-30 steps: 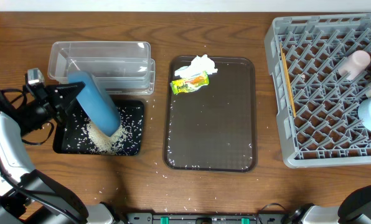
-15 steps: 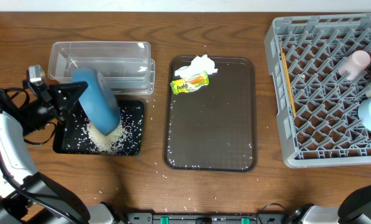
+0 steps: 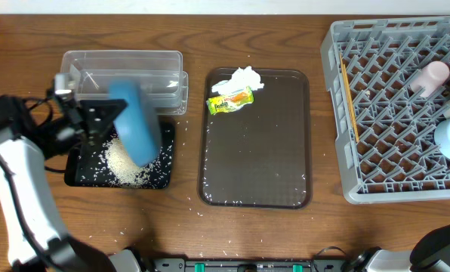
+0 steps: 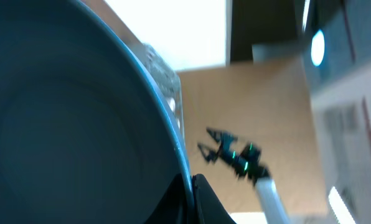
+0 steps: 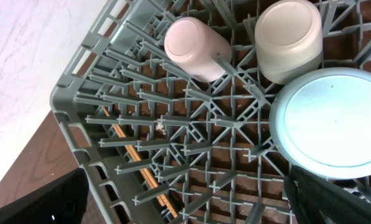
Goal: Sort waste into correct bins and load items into the dishwasher rack
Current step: 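Carry the emptied blue bowl right and set it on the brown tray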
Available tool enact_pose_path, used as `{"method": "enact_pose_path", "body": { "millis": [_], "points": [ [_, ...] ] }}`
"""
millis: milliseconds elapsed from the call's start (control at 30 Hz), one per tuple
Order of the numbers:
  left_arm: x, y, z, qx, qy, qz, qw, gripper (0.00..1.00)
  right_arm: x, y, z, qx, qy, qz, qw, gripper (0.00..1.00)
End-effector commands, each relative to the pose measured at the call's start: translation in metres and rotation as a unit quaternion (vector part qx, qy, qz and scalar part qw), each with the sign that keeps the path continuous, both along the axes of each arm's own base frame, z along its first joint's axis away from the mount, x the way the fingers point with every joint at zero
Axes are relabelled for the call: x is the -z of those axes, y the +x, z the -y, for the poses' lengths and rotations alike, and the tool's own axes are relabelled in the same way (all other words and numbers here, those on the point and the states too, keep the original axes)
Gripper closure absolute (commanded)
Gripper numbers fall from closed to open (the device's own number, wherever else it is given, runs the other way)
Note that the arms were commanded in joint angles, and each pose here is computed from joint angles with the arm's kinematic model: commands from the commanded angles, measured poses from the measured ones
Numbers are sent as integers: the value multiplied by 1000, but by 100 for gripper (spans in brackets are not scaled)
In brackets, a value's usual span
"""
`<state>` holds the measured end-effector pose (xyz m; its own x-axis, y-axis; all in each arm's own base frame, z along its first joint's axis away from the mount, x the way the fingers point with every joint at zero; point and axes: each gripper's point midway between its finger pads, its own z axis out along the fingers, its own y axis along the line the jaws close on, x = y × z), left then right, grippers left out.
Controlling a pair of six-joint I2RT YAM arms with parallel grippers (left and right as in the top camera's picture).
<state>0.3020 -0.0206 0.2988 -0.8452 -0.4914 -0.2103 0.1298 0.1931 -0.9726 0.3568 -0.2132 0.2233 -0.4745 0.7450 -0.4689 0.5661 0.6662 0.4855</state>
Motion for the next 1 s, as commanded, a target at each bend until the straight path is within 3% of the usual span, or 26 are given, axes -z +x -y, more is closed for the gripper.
{"method": "enact_pose_path", "body": {
  "millis": [0, 167, 333, 500, 800, 967],
  "points": [
    [-34, -10, 37, 53, 39, 67, 996, 94, 1, -1, 3, 1, -4, -2, 1000, 1],
    [-4, 20, 60, -28, 199, -36, 979, 94, 1, -1, 3, 0, -4, -2, 1000, 1],
    [-5, 29, 138, 4, 299, 58, 952, 94, 1, -1, 3, 0, -4, -2, 1000, 1],
    [34, 25, 207, 34, 393, 79, 916, 94, 1, -1, 3, 0, -3, -2, 1000, 1],
    [134, -2, 311, 150, 474, 86, 863, 94, 1, -1, 3, 0, -4, -2, 1000, 1],
    [168, -16, 329, 186, 490, 74, 848, 94, 1, -1, 3, 0, -4, -2, 1000, 1]
  ]
}}
